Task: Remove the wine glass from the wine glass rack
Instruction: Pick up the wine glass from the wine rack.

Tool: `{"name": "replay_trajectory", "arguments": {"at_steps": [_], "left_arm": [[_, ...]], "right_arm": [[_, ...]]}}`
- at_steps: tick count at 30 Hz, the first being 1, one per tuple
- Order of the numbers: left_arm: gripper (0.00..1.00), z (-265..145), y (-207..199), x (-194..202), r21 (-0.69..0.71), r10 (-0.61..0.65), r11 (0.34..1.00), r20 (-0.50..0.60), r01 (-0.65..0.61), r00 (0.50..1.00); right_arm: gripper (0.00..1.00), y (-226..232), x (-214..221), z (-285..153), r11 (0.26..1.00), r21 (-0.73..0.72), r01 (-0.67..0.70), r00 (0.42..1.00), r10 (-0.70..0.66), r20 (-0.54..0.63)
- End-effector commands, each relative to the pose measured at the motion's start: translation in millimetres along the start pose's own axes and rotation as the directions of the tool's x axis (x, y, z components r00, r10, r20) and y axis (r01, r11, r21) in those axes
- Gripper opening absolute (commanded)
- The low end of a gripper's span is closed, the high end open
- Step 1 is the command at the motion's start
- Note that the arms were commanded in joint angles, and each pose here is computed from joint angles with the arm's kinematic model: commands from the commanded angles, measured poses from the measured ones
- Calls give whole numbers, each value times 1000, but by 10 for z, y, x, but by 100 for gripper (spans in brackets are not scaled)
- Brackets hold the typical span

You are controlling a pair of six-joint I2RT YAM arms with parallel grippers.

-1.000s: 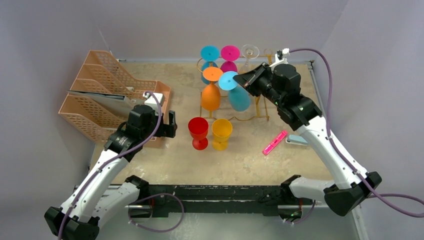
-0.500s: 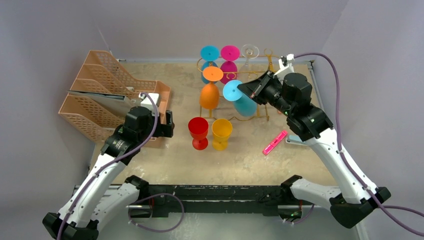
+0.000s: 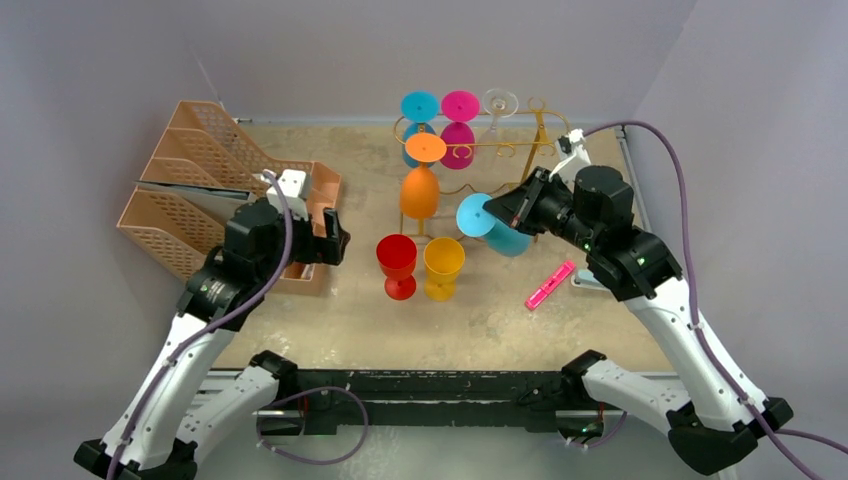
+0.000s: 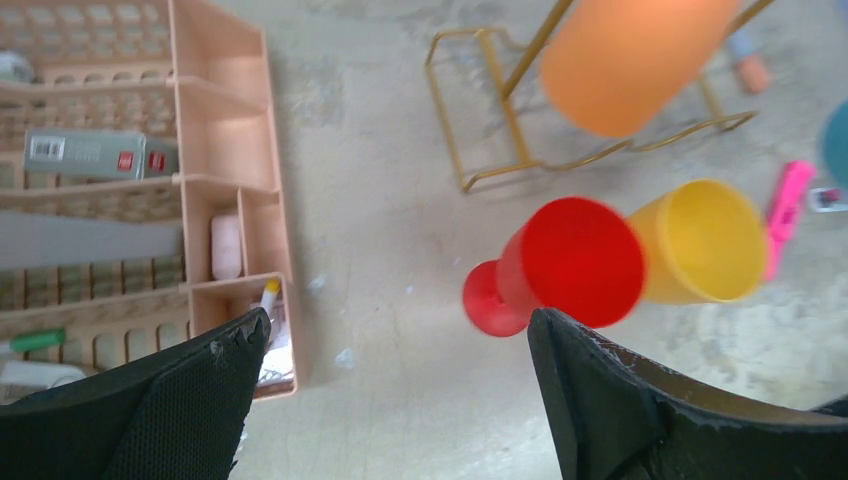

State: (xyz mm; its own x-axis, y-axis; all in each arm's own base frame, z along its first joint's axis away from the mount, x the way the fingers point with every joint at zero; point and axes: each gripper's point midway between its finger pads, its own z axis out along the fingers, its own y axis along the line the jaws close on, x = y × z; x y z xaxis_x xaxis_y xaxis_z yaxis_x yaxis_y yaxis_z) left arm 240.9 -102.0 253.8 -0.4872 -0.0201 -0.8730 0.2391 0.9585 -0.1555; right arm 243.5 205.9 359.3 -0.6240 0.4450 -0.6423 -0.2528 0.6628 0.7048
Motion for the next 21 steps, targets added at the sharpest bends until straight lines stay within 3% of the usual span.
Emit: {"name": "replay_trajectory", "arguments": {"at_steps": [1,11,21], "left_arm": [[100,-347,-315,-436,162,-17,987,88,3,996],[95,-782,-983,-586,513,-82,856,19,61,996],[79,-802,-1446,-516,724,-114,664,-150,188,982]], "right_arm": [[0,-37,132,-118,998,-24,53,998,-53,-33],[0,-58,285,-212,997,-48,59,995,-63,-80],[0,-136,528,-269,996,-86,20,992,-31,-124]]}}
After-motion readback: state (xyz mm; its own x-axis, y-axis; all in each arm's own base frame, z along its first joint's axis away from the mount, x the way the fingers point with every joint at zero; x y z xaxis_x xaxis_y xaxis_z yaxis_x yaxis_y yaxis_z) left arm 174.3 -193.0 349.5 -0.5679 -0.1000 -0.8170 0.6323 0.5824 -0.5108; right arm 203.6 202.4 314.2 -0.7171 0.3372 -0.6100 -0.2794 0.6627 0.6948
